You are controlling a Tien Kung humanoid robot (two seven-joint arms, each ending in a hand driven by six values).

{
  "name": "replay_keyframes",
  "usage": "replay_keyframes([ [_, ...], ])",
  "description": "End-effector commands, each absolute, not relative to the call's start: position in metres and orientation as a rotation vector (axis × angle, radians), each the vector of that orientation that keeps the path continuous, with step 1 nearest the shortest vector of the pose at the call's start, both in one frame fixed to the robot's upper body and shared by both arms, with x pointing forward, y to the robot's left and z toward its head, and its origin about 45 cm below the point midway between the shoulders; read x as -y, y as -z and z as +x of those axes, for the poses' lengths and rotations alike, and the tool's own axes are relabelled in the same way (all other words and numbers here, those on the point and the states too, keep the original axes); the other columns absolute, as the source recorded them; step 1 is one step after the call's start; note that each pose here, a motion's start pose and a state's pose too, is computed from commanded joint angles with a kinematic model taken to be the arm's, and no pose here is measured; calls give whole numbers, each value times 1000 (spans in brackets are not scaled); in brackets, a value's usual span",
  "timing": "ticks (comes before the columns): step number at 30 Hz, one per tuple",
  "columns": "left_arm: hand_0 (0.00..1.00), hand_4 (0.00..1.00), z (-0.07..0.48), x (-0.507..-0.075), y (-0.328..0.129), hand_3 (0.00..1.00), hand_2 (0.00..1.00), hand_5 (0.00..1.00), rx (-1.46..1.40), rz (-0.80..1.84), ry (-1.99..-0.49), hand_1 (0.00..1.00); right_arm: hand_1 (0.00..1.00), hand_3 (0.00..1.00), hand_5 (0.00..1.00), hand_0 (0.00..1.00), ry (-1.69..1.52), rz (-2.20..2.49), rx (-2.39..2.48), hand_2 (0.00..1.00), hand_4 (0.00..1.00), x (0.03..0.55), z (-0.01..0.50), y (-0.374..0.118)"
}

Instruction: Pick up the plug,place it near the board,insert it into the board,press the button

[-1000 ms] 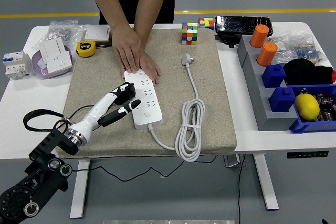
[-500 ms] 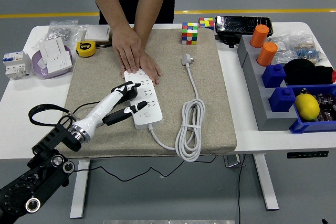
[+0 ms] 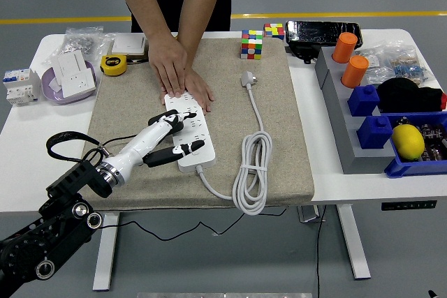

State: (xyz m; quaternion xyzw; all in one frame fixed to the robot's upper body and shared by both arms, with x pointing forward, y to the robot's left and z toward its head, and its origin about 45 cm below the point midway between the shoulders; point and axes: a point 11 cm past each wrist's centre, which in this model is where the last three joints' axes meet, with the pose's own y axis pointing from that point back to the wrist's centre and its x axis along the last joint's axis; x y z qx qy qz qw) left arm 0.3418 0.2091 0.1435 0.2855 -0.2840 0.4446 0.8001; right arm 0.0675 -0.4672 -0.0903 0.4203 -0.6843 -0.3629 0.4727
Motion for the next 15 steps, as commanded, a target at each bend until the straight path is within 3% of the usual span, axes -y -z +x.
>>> replay_keyframes([
  [15,998,998,345,-201,-144,951,996,998,721,710,-888,998,816,849,998,882,886,1028,1674,794,998,468,68,90],
])
